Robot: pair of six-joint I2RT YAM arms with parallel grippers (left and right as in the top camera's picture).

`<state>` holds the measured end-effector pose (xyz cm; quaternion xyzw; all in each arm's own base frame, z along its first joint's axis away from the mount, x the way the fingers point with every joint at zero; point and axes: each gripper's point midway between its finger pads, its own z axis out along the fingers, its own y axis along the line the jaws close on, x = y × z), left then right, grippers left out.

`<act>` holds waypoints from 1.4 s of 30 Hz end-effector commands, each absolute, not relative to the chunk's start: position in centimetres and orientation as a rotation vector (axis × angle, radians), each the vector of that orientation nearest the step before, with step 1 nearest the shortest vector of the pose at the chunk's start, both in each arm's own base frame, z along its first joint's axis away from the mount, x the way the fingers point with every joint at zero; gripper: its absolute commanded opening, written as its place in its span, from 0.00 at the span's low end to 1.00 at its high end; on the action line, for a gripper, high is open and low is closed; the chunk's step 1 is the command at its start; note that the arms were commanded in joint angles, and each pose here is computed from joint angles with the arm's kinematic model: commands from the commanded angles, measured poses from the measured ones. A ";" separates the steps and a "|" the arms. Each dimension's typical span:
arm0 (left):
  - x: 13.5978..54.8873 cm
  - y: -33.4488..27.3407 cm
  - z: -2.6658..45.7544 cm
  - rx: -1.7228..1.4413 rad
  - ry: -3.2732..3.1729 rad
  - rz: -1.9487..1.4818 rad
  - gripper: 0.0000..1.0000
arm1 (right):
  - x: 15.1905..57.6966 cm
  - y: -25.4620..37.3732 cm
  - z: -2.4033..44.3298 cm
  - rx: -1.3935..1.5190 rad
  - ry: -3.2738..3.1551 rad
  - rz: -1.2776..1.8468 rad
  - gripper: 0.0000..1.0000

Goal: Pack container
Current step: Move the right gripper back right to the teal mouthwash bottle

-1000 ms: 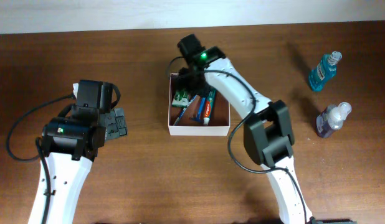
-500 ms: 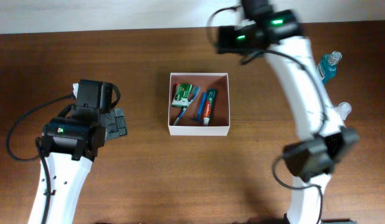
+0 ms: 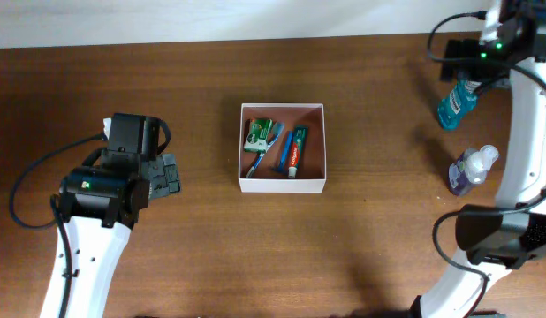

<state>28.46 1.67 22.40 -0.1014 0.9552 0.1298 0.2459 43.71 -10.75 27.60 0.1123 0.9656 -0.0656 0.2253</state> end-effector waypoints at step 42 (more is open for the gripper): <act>28.4 2.0 22.3 -0.298 2.606 0.369 0.99 | 52.7 -16.5 13.2 0.141 2.719 -0.027 0.51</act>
